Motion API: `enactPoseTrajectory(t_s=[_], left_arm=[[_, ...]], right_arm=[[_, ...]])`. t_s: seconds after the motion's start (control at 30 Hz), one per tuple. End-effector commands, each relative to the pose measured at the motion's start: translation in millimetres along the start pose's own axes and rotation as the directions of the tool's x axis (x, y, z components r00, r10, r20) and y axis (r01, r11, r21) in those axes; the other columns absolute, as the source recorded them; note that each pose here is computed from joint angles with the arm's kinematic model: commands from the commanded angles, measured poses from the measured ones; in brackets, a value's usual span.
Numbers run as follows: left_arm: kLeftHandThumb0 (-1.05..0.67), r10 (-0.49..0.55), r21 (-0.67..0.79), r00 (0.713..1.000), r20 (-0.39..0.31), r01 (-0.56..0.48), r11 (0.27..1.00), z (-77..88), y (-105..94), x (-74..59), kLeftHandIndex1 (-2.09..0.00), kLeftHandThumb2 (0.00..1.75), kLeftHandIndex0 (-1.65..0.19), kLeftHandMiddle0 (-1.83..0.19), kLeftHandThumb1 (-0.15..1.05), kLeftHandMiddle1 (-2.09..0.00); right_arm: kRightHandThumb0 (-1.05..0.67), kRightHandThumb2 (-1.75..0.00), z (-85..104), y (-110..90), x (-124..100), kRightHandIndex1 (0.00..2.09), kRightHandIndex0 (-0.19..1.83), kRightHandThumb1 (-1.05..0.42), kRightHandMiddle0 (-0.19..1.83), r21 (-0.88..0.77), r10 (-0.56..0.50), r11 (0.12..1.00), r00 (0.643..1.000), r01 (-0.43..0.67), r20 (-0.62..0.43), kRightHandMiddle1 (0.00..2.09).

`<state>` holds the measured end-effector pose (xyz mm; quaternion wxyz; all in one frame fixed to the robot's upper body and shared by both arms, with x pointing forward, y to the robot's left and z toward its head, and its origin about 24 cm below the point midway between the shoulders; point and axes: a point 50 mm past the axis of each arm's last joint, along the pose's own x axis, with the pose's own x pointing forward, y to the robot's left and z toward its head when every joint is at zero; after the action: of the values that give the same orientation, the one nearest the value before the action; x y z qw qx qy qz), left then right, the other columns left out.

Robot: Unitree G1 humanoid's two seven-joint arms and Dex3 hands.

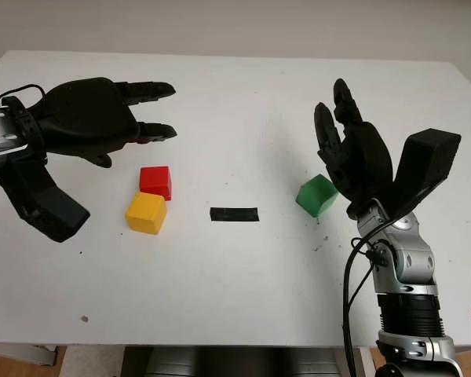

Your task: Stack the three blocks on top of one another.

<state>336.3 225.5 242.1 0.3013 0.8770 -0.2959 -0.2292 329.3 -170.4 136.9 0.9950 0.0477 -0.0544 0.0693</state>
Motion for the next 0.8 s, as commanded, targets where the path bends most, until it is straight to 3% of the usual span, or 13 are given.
enactPoseTrajectory(t_s=[0.0,0.17,0.6,0.77], left_arm=[[-0.36,-0.033,0.031,0.999,0.028,0.033,0.999,-1.7,3.7,-0.9,-0.03,0.06,-0.31,0.04,0.83,-0.04],[-0.35,-0.033,-0.009,0.997,0.072,0.033,0.999,5.4,-4.2,4.6,-0.07,0.04,-0.37,0.0,0.78,-0.06],[-0.42,-0.038,-0.07,0.989,0.144,0.048,0.996,23.3,-13.2,21.6,-0.06,0.06,-0.36,0.02,0.85,-0.05],[-0.38,0.031,-0.073,0.985,0.167,-0.019,0.997,31.4,-16.9,31.2,-0.07,0.05,-0.39,0.0,0.82,-0.06]], right_arm=[[-0.58,-0.48,0.4,0,-1,0.0,-0.19,-1.05,-0.19,0.002,-0.006,1.0,1.0,0.006,0.0,0.0],[-0.57,-0.47,-0.4,2,-1,0.0,-0.19,-1.05,-0.19,0.01,-0.012,1.0,1.0,0.012,0.001,0.0],[-0.56,-0.49,-0.8,2,-4,0.0,-0.19,-1.05,-0.19,0.001,-0.02,1.0,1.0,0.02,-0.006,0.0],[-0.55,-0.49,-0.9,0,-5,0.0,-0.19,-1.05,-0.19,-0.007,-0.018,1.0,1.0,0.018,-0.007,0.0]])
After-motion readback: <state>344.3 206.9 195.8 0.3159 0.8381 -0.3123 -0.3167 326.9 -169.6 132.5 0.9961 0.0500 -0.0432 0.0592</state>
